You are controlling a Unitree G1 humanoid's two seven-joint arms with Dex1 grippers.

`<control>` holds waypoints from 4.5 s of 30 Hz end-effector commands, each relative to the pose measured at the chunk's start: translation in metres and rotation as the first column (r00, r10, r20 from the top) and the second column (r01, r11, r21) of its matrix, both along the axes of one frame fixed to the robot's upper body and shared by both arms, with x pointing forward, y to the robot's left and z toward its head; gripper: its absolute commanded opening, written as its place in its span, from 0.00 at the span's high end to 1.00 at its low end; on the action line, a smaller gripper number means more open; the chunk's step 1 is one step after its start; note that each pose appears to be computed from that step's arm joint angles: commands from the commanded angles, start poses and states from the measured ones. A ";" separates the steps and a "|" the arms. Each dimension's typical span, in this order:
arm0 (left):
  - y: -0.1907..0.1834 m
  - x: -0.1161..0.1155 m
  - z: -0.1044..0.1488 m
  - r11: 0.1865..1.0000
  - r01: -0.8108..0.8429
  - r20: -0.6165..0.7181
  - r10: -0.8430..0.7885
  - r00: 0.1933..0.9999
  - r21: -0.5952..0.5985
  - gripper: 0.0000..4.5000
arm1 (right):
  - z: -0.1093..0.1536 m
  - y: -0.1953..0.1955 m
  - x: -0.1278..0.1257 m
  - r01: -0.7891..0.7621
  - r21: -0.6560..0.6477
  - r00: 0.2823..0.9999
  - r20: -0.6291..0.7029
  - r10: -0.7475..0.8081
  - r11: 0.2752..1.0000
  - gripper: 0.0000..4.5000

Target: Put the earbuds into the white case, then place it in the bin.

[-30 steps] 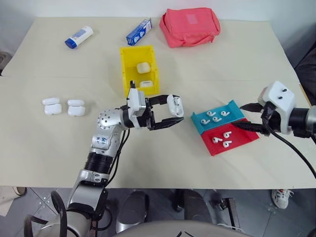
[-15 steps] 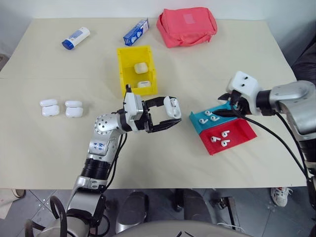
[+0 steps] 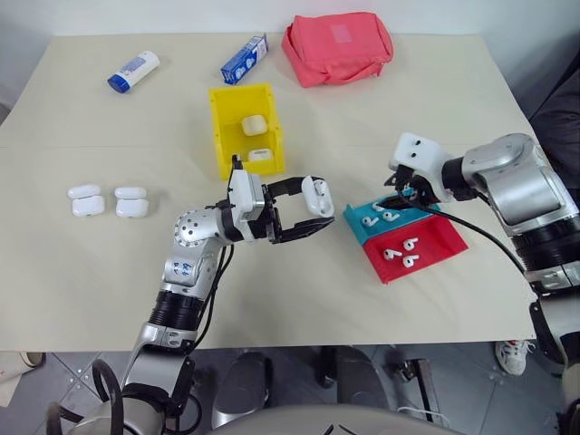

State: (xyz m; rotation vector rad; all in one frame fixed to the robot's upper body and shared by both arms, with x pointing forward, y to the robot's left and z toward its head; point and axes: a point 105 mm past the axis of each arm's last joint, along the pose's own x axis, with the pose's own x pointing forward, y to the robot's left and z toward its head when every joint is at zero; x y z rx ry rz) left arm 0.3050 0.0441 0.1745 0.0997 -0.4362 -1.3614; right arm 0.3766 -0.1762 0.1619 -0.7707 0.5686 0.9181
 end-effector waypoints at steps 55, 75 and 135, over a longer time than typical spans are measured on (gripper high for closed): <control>0.003 -0.006 0.010 1.000 -0.022 0.044 0.022 0.999 -0.014 0.38 | -0.017 0.004 0.008 -0.051 -0.098 0.995 -0.092 0.042 0.994 0.59; 0.004 -0.004 0.010 0.999 -0.031 0.045 0.031 0.998 -0.013 0.38 | -0.014 0.003 0.012 -0.040 -0.092 0.996 -0.081 0.033 0.995 0.90; -0.014 -0.003 0.042 0.976 0.193 0.051 -0.188 0.981 -0.099 0.38 | 0.053 0.080 -0.108 -0.054 0.916 0.999 0.045 0.030 0.397 0.90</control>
